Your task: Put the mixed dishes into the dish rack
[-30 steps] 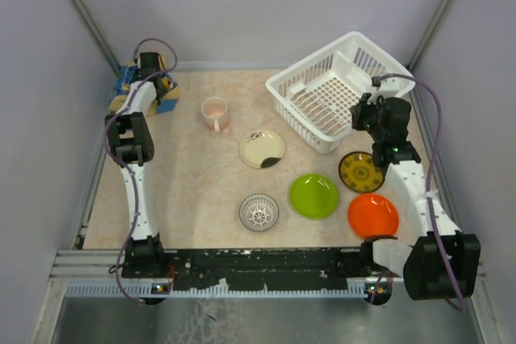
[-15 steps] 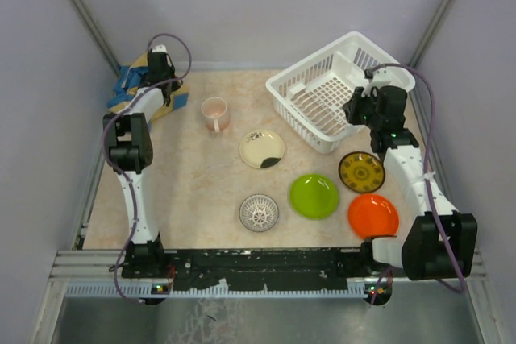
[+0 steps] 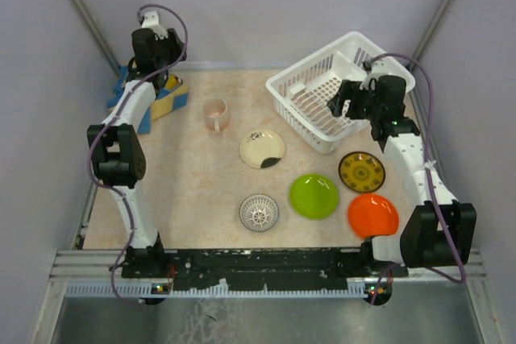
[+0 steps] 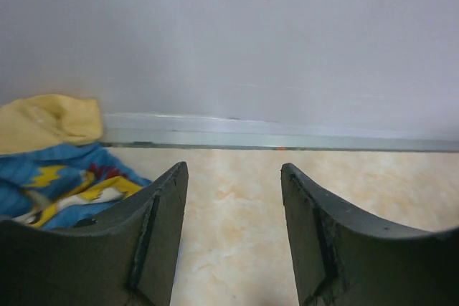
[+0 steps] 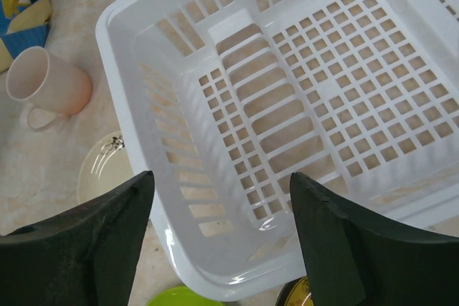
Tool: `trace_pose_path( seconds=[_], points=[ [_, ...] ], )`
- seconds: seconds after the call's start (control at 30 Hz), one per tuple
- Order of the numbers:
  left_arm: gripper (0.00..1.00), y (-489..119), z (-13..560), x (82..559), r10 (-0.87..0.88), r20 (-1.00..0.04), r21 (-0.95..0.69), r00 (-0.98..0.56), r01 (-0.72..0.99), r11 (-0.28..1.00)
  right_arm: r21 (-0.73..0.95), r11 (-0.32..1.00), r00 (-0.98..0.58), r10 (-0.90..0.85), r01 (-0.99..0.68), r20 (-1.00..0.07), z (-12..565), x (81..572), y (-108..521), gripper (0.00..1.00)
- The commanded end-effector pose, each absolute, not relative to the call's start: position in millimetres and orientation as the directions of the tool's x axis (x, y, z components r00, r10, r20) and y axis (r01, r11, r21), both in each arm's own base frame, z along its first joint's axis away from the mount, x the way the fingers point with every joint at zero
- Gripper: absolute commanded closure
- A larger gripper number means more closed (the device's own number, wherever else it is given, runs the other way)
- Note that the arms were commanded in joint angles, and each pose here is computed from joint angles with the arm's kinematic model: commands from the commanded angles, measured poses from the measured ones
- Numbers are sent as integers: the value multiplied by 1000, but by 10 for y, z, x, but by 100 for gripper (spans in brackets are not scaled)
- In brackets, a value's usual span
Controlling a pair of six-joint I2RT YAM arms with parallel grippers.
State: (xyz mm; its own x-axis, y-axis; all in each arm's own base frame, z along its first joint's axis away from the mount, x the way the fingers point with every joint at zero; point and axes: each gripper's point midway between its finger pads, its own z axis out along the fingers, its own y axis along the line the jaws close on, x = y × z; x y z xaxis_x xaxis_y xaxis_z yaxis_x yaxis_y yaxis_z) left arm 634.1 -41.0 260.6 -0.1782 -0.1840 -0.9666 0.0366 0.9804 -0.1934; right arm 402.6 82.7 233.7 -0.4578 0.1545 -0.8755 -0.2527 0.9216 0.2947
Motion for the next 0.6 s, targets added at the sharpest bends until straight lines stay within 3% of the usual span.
trace_pose_path(
  seconds=[0.0,0.1,0.13,0.17,0.2,0.33,0.43,0.5,0.57],
  points=[
    [39,-903,2963,6127,-247,-956,-286,-160,313,906,323,907,-401,198,-272,-894,2777,4054,889,5],
    [37,-1174,3144,5944,-266,-953,-301,-141,476,826,392,863,-399,253,-318,-881,2966,3974,1017,0],
    [32,-1258,3180,5883,-271,-953,-303,-139,518,800,401,837,-378,258,-372,-889,3069,3939,1100,0],
    [14,-1352,3209,5813,-268,-954,-297,-137,567,768,417,803,-359,273,-425,-892,3159,3887,1186,1],
    [2,-1433,3250,5744,-271,-954,-292,-130,612,735,447,768,-348,308,-458,-885,3246,3841,1249,0],
    [0,-1648,3430,5453,-368,-924,-320,-101,734,599,554,627,-321,454,-547,-831,3575,3621,1351,1],
    [0,-1824,3428,5257,-418,-889,-388,-186,791,474,561,475,-301,517,-678,-801,3816,3306,1373,0],
    [0,-2000,3366,5301,-366,-892,-426,-264,761,490,569,461,-300,534,-681,-791,3790,3271,1330,0],
    [0,-2226,3315,5341,-254,-942,-329,-220,752,571,593,489,-323,529,-639,-785,3732,3331,1294,0]
  ],
)
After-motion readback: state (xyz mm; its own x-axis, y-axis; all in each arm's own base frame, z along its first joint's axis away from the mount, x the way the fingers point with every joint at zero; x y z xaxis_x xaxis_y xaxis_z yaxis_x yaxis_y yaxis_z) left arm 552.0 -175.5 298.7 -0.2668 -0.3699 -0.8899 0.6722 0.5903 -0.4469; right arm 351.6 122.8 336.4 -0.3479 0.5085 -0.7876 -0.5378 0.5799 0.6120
